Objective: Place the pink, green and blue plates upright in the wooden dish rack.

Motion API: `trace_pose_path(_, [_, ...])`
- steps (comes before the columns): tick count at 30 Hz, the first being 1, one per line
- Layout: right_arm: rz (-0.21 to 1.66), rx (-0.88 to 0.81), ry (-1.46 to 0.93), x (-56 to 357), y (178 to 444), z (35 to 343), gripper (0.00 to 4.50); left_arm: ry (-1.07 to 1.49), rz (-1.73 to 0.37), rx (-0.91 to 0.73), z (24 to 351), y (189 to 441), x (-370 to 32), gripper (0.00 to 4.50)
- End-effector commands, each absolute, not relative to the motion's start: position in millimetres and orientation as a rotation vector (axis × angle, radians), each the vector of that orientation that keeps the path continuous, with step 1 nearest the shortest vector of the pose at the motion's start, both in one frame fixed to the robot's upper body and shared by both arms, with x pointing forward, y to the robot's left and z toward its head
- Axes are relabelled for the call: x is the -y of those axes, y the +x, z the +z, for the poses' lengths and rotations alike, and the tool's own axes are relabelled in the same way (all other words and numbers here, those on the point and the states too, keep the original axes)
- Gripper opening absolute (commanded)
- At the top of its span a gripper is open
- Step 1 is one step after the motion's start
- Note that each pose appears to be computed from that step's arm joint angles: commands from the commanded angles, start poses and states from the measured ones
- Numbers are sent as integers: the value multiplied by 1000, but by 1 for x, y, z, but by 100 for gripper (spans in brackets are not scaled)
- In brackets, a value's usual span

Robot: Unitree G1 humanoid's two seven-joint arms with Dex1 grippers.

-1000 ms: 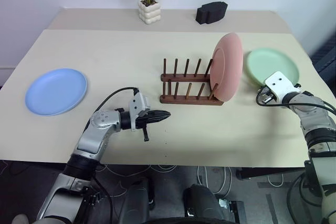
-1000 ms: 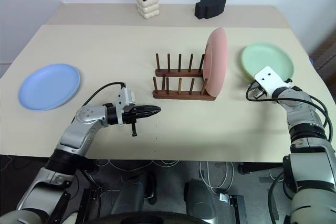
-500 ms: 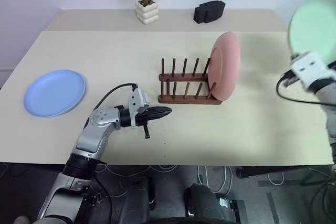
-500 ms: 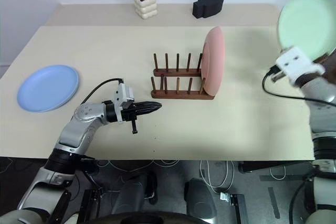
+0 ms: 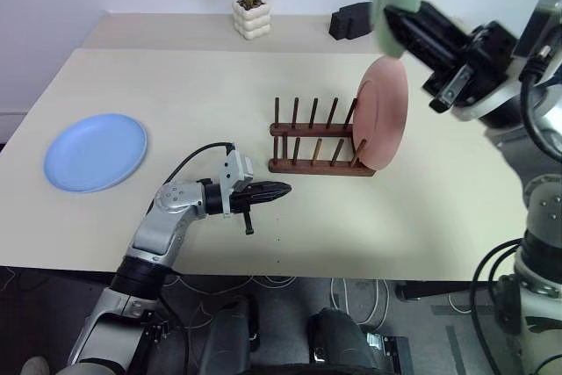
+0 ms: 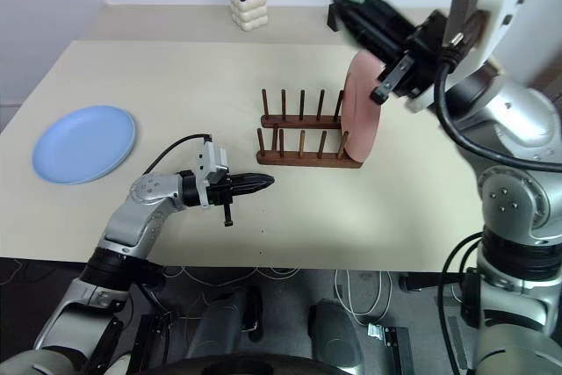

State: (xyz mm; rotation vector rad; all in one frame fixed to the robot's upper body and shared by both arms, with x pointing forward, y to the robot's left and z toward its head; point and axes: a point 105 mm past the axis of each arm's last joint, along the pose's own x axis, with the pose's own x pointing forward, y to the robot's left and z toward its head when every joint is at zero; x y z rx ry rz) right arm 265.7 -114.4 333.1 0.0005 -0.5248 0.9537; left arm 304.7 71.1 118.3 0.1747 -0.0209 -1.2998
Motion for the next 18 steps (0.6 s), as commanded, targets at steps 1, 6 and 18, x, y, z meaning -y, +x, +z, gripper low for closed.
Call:
trace_pose_path(1, [977, 465, 192, 112, 263, 322, 8, 184, -1289, 64, 125, 303, -74, 0])
trace_pose_path(6, [948, 371, 341, 115, 272, 303, 8, 186, -1280, 66, 128, 302, -76, 0])
trace_pose_path(18, [911, 272, 445, 111, 287, 280, 8, 192, -1273, 65, 134, 302, -76, 0])
